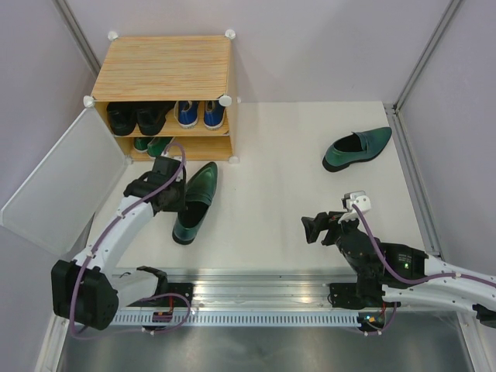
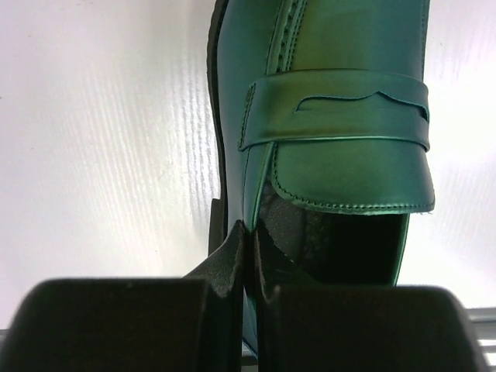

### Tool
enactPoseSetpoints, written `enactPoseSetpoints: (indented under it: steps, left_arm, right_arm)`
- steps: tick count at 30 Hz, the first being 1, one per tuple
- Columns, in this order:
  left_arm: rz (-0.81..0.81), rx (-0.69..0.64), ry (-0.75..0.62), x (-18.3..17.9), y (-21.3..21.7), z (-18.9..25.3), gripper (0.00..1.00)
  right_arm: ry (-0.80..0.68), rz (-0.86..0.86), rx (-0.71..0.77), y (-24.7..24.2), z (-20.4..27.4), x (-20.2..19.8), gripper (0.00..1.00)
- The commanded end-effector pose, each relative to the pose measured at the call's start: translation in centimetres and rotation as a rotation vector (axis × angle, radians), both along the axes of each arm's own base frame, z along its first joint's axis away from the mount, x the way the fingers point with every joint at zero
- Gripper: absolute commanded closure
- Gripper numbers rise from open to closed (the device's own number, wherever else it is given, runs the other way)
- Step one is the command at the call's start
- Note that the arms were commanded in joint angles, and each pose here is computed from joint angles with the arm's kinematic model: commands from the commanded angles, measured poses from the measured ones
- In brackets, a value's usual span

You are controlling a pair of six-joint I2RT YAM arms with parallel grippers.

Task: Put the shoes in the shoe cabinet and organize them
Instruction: Place the shoe in the shoe cabinet.

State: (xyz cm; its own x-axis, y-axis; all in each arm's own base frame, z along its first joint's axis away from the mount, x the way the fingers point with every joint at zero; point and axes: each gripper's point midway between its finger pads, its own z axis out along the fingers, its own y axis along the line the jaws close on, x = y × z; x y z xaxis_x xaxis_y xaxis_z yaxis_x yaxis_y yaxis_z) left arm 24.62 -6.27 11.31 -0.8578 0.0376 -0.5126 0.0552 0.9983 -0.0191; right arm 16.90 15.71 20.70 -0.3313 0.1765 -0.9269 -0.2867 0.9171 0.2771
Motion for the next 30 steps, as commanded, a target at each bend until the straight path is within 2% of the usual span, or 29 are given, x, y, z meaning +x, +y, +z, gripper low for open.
enactPoseSetpoints:
  steps: [1,7,13,19,27,30]
  left_arm:
    - [0.04,-0.021,-0.158,4.4,0.2,3.9,0.98]
    - [0.064,-0.038,-0.281,9.9,1.2,6.6,0.98]
    - [0.131,-0.094,-0.285,15.3,3.5,5.8,0.98]
    - [0.059,-0.19,-0.391,20.0,2.8,7.2,0.98]
    - [-0.01,-0.211,-0.41,23.9,2.2,6.9,0.98]
    - [0.051,-0.213,-0.413,25.2,4.8,6.6,0.98]
  right_arm:
    - [-0.016,0.002,0.02,0.3,1.0,0.2,0.1]
    - [-0.013,0.009,0.019,0.4,0.7,0.1,0.1]
    - [-0.016,0.002,0.03,0.1,0.7,0.1,0.11]
    - [-0.018,-0.012,0.015,0.0,0.5,0.3,0.1]
    - [-0.017,-0.028,-0.017,0.0,0.1,0.5,0.11]
    - [-0.016,-0.037,-0.035,0.0,-0.1,0.6,0.1]
